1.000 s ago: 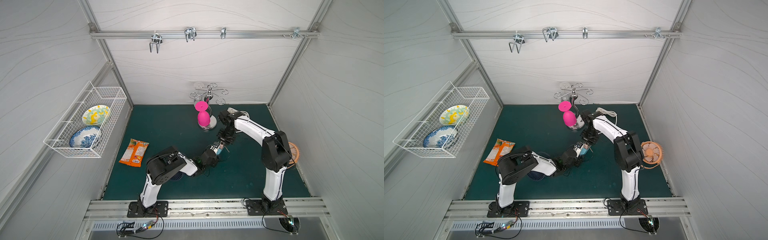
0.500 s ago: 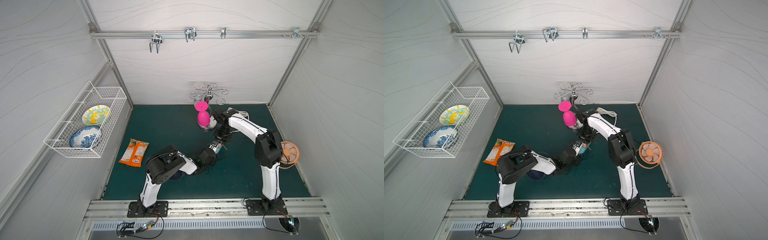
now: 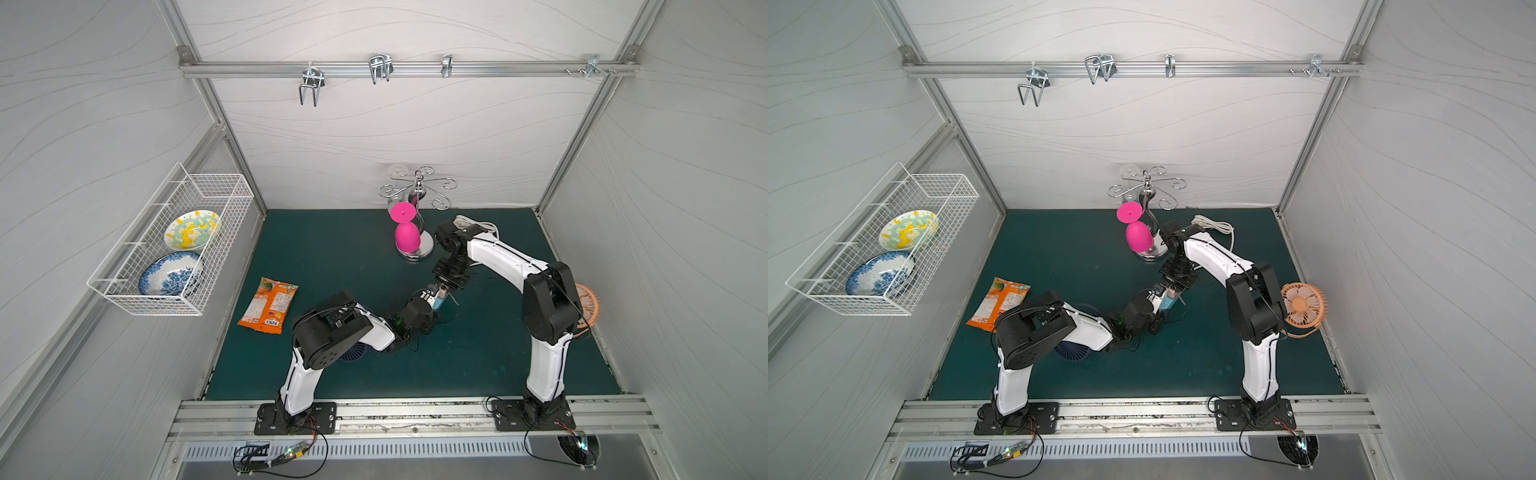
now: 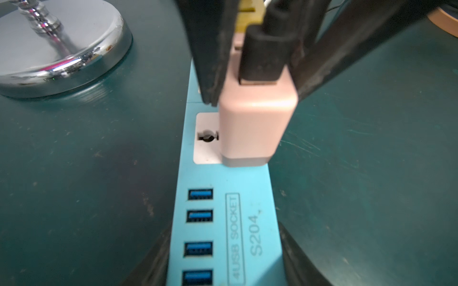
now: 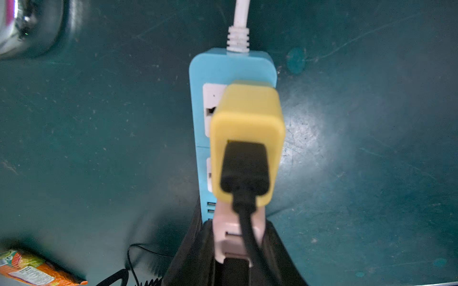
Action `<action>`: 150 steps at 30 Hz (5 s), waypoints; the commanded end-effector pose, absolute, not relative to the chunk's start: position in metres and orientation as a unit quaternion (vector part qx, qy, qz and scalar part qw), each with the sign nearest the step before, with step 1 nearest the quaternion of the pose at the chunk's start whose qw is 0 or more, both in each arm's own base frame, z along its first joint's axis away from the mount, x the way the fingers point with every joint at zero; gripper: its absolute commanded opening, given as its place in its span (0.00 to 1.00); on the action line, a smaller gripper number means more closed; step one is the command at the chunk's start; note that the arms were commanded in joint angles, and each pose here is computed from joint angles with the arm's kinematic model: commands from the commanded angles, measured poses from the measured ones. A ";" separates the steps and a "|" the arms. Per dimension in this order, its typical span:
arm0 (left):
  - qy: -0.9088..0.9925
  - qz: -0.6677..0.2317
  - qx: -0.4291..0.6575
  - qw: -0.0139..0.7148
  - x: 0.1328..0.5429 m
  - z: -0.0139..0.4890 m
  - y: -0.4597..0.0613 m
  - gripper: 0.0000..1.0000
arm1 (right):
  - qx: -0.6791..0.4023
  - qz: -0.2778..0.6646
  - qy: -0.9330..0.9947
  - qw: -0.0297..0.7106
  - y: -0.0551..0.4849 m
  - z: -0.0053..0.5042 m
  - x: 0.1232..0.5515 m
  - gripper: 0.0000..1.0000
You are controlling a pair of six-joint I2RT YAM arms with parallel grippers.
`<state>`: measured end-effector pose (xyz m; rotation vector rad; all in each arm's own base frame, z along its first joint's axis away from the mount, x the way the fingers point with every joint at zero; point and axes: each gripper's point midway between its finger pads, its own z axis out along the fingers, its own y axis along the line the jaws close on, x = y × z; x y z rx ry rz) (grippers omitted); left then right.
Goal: Unplug the desk fan from the power strip
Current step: Remove the plug from the socket, then place the plug at the center of the board.
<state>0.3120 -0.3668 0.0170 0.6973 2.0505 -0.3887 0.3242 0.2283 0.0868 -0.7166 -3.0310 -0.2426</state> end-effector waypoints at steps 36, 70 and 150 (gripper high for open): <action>0.840 -0.140 0.283 0.441 0.312 0.012 -0.363 0.00 | -0.227 -0.131 -0.965 -0.027 0.224 0.133 0.324 0.00; 0.827 -0.095 0.299 0.466 0.319 0.123 -0.352 0.97 | -0.241 -0.178 -0.950 -0.091 0.156 0.177 0.274 0.00; 0.886 -0.058 0.038 0.458 0.270 0.204 -0.159 1.00 | 0.037 -0.352 -0.935 -0.021 0.391 0.054 0.353 0.51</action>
